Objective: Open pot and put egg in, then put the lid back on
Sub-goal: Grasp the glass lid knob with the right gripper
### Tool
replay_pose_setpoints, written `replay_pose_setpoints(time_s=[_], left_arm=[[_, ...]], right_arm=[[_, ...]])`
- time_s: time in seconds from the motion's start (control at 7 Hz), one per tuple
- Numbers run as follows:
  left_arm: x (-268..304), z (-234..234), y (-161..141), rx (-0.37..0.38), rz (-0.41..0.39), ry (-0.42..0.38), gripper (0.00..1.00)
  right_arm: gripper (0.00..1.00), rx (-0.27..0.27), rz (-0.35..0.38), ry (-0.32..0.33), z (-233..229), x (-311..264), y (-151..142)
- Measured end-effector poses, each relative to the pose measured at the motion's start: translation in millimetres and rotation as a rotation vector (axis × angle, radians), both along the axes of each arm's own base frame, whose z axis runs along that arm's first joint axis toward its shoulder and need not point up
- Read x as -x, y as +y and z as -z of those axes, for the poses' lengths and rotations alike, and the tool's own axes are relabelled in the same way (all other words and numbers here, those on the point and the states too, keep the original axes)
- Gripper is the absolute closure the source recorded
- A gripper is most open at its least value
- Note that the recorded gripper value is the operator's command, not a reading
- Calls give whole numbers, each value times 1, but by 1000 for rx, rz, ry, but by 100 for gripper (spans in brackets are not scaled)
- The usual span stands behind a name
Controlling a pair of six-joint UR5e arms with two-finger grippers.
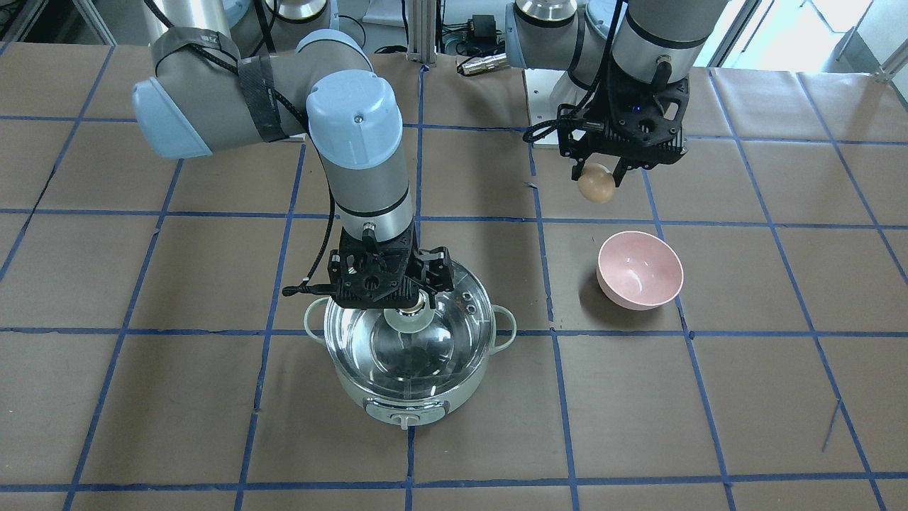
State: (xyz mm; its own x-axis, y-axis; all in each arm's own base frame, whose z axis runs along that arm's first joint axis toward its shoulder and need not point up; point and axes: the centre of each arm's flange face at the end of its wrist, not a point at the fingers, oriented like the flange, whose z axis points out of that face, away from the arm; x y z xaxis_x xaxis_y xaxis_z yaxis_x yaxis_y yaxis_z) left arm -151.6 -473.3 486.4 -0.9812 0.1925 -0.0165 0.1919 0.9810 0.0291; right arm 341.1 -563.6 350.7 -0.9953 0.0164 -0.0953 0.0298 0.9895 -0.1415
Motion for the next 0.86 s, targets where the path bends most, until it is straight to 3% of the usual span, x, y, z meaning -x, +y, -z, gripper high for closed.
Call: replay_pose_setpoints(time_s=[0.29,0.43,0.57,0.86], left_arm=[[0,-1,1,2,1,-2,98],[0,-2,1,3,1,-1,98],[0,-2,2,3,3,-1,98],[0,-2,2,3,5,-1,98]], right_arm=[[4,10,-1,10,8,-8,-1],[13,15,-3,21,9,-11,1],[36,21,-5,33,9,-13,2],[61,29,-6,37,6,-15,1]])
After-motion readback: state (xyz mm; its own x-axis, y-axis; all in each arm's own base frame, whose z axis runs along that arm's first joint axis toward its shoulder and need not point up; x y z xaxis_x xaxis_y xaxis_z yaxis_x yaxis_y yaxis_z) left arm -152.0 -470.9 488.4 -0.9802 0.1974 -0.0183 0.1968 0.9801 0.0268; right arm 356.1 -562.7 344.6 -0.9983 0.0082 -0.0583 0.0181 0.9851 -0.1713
